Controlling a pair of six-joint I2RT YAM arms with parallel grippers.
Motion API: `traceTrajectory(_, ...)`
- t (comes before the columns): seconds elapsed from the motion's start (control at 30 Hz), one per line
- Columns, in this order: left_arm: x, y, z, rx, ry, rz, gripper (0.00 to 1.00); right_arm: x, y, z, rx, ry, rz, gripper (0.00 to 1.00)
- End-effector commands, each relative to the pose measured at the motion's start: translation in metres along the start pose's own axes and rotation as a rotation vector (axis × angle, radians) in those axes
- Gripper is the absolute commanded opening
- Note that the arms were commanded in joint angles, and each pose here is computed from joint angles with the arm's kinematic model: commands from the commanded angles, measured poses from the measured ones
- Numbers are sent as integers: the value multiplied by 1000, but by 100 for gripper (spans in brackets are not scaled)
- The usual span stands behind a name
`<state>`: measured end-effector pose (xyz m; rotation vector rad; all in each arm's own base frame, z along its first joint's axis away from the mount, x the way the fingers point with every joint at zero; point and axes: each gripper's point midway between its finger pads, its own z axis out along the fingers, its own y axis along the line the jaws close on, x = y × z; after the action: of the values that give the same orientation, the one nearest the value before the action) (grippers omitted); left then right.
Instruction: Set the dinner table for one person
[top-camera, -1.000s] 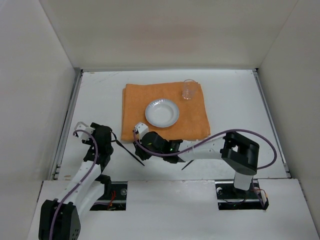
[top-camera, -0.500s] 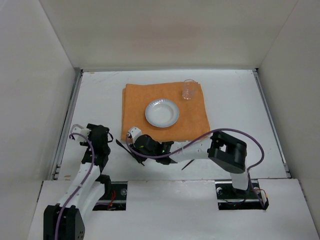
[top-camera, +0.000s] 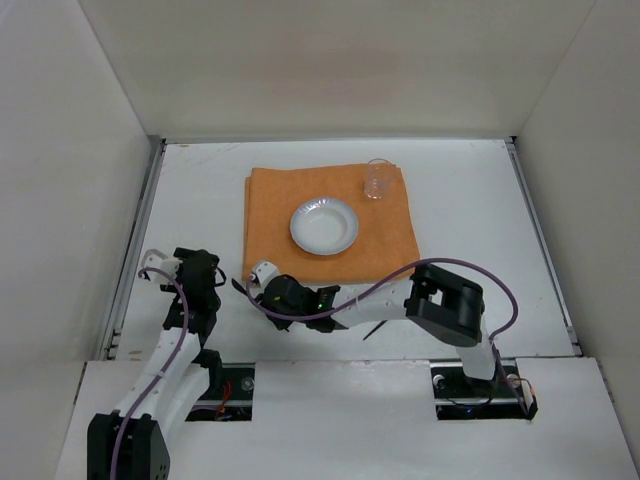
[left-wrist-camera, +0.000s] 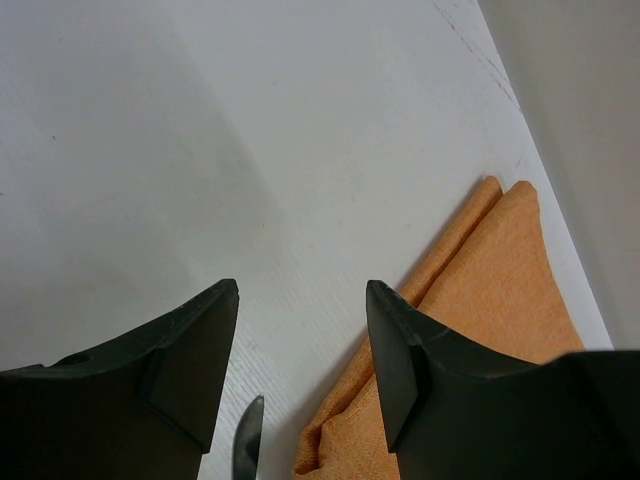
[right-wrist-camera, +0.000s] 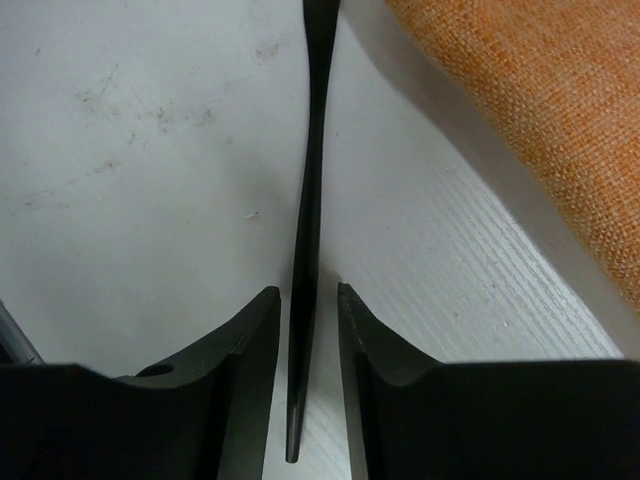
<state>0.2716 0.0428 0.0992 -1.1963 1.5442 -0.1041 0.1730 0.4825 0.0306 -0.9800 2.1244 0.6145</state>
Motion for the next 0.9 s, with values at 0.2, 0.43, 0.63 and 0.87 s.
traceTrajectory(0.2, -6, -6, -1, 29, -24, -29, 52, 10, -7, 5, 81, 30, -59, 15)
traceTrajectory(0.43, -8, -6, -1, 29, -30, -33, 52, 11, -11, -2, 114, 20, -50, 4)
traceTrajectory(0.63, -12, -6, -3, 34, -40, -38, 52, -28, 4, -40, 45, -101, 3, 3)
traceTrajectory(0.87, -24, -2, -4, 26, -69, -58, 52, -52, 7, -85, -6, -190, 76, 3)
